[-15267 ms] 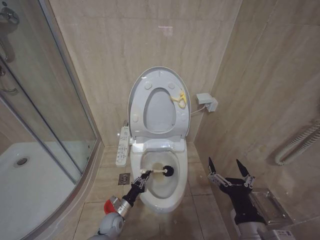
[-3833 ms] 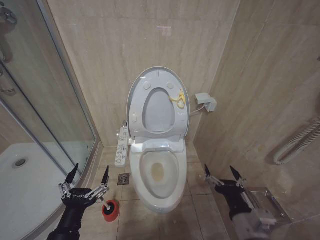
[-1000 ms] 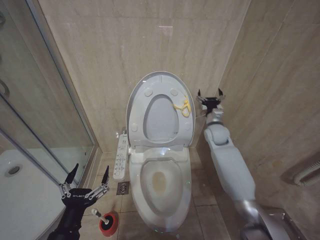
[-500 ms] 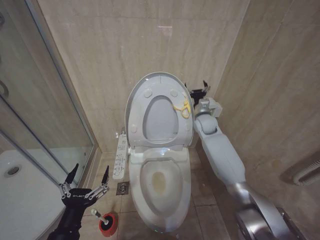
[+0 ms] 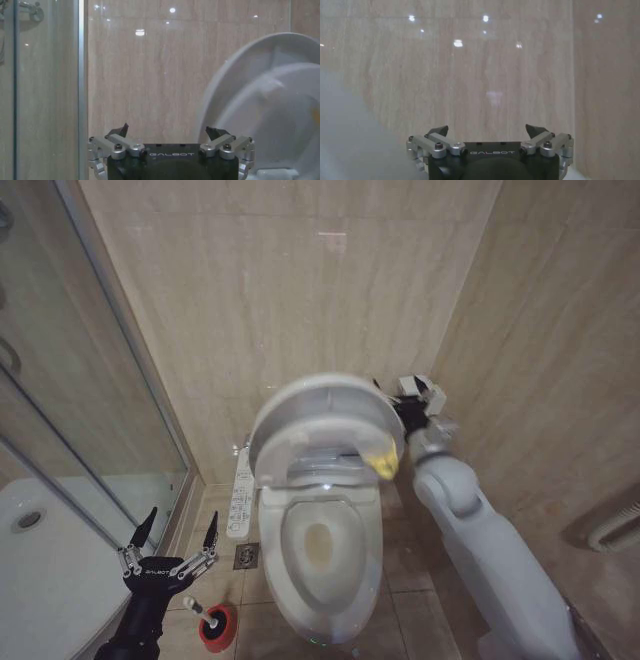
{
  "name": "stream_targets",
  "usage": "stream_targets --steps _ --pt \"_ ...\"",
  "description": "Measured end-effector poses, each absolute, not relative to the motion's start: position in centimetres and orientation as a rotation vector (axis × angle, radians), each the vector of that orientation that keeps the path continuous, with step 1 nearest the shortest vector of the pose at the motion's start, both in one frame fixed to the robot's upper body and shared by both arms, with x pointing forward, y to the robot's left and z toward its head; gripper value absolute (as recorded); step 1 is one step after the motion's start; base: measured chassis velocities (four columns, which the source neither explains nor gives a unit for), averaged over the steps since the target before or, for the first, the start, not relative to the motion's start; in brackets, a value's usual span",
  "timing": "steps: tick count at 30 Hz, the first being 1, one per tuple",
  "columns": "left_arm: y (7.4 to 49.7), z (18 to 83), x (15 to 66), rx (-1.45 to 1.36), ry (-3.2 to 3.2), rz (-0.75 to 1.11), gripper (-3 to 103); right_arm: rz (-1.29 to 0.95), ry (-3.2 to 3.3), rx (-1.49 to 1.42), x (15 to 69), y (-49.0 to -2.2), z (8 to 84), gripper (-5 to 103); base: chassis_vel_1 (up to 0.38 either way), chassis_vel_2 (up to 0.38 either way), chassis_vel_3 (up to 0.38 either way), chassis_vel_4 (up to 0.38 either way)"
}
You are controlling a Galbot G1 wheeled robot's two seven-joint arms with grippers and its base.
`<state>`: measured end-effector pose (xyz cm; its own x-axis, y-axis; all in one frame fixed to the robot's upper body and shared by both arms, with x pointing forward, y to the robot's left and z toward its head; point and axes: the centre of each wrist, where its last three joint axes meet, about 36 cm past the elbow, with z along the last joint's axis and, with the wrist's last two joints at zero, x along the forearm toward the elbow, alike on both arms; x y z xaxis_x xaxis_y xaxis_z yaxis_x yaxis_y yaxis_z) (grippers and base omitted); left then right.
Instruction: Open the toilet lid, clean the toilet bowl with a toilet brush, close the toilet lid, and flush.
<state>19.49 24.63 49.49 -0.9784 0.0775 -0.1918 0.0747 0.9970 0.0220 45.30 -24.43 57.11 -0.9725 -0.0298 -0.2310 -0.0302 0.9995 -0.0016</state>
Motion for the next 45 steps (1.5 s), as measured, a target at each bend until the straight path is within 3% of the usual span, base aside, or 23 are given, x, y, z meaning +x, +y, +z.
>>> stream_targets --steps 7,18,32,45 --pt "24.6 49.5 19.5 0.113 2.946 0.021 100 0.041 2.964 0.0 37.6 -26.0 55.4 100 0.0 0.0 0.0 0.0" --pt "24.6 49.5 19.5 0.113 2.946 0.021 100 0.057 3.012 -0.015 30.0 -25.6 53.4 100 0.0 0.0 0.0 0.0" --pt "24.6 49.5 19.5 0.113 2.946 0.022 100 0.039 3.071 0.002 24.3 -24.8 50.7 100 0.0 0.0 0.0 0.0" --pt "24.6 49.5 19.5 0.113 2.946 0.021 100 0.066 3.05 0.048 22.8 -23.8 51.1 100 0.0 0.0 0.0 0.0"
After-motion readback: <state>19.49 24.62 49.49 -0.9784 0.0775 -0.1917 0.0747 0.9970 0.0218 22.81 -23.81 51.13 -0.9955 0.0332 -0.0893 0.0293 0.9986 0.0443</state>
